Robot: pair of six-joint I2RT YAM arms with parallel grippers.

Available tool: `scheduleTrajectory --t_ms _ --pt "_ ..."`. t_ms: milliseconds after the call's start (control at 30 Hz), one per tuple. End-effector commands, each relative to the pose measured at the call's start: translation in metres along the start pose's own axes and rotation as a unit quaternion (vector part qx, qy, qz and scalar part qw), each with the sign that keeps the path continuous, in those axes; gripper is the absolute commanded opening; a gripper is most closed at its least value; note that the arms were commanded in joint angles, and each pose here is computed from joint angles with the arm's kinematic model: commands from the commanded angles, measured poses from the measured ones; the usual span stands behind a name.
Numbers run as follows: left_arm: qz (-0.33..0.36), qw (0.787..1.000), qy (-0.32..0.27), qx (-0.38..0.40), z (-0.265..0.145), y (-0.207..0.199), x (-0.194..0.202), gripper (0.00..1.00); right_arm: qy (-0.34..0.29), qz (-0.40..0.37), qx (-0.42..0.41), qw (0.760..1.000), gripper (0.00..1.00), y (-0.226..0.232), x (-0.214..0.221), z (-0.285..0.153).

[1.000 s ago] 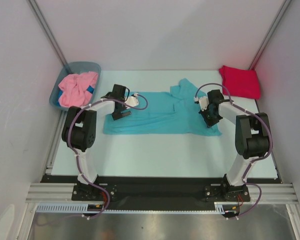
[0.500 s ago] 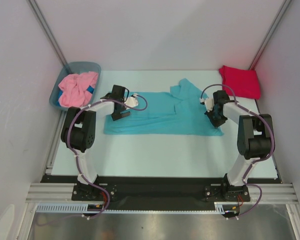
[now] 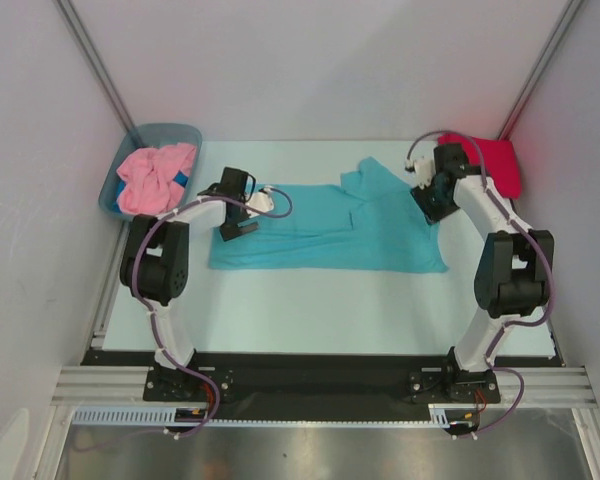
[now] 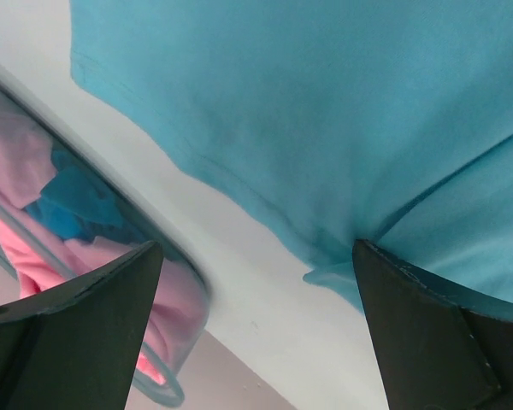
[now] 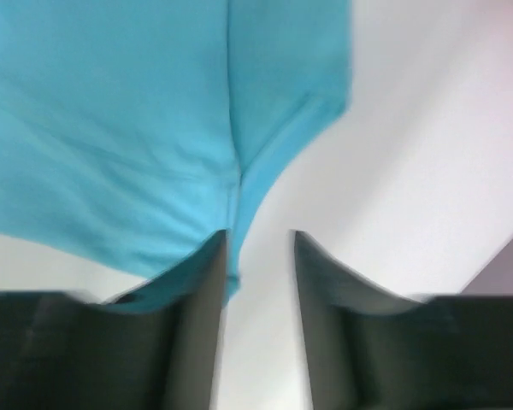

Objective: Fold and stack the t-shirts
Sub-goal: Fold the tshirt

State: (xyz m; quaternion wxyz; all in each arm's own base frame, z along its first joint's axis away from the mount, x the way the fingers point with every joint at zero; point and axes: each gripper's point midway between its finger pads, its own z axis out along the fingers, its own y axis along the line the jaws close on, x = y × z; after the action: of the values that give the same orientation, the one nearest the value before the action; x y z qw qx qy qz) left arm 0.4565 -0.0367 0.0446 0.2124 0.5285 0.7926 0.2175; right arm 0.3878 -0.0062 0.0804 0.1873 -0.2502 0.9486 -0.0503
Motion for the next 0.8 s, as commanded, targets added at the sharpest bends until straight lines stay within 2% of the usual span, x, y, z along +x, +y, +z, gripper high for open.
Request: scheduleTrajectory --t_ms 0,33,67,133,167,200,233,267,333,367,433,467,500,533,567,767 --pt "-0.044 0.997 -0.035 -0.061 -0.053 0.058 -0.011 1.00 -0.091 -0.019 -0.005 0.996 0.47 0.011 -0.070 -0.059" --pt "-0.057 0.995 -0.050 -0.071 -0.063 0.068 -0.017 1.00 -0.107 -0.027 0.002 0.994 0.53 0.009 -0.084 -0.067" --pt "-0.068 0.990 -0.070 -0.097 -0.079 0.091 -0.028 1.00 -0.113 -0.040 0.000 0.993 0.64 0.015 -0.091 -0.069" --pt "-0.083 0.985 -0.095 -0.115 -0.098 0.111 -0.039 1.00 -0.125 -0.060 0.008 0.990 0.75 0.016 -0.104 -0.064" --pt "-0.094 0.979 -0.117 -0.135 -0.113 0.132 -0.050 1.00 -0.133 -0.070 0.014 0.989 0.99 0.017 -0.108 -0.061" --pt "-0.118 0.976 -0.121 -0.137 -0.111 0.138 -0.055 1.00 -0.144 -0.078 0.023 0.986 1.00 0.015 -0.114 -0.057" --pt "-0.140 0.972 -0.125 -0.143 -0.110 0.145 -0.059 1.00 -0.183 -0.077 0.047 0.979 1.00 0.006 -0.134 -0.060" --pt "-0.172 0.960 -0.140 -0.168 -0.124 0.169 -0.068 1.00 -0.190 -0.068 0.063 0.977 1.00 -0.001 -0.141 -0.056" --pt "-0.253 0.945 -0.111 -0.175 -0.104 0.176 -0.067 1.00 -0.232 -0.010 0.082 0.969 1.00 -0.016 -0.171 -0.065" --pt "-0.290 0.927 -0.126 -0.203 -0.120 0.203 -0.072 1.00 -0.248 0.011 0.086 0.965 1.00 -0.027 -0.195 -0.067" --pt "-0.328 0.925 -0.110 -0.160 -0.091 0.191 -0.079 1.00 -0.237 0.055 0.070 0.967 1.00 -0.036 -0.203 -0.061" --pt "-0.342 0.919 -0.121 -0.156 -0.092 0.199 -0.081 1.00 -0.212 0.076 0.024 0.974 1.00 -0.024 -0.205 -0.026" --pt "-0.351 0.918 -0.131 -0.127 -0.082 0.190 -0.088 1.00 -0.237 0.091 0.021 0.967 1.00 -0.036 -0.224 -0.042" --pt "-0.353 0.920 -0.130 -0.109 -0.068 0.182 -0.089 1.00 -0.211 0.091 -0.021 0.973 0.99 -0.022 -0.217 -0.028" --pt "-0.354 0.921 -0.131 -0.092 -0.059 0.174 -0.092 0.99 -0.204 0.094 -0.025 0.974 0.99 -0.022 -0.215 -0.020" --pt "-0.374 0.922 -0.100 -0.019 -0.016 0.130 -0.091 0.93 -0.207 0.088 -0.065 0.972 0.97 -0.019 -0.219 -0.002"
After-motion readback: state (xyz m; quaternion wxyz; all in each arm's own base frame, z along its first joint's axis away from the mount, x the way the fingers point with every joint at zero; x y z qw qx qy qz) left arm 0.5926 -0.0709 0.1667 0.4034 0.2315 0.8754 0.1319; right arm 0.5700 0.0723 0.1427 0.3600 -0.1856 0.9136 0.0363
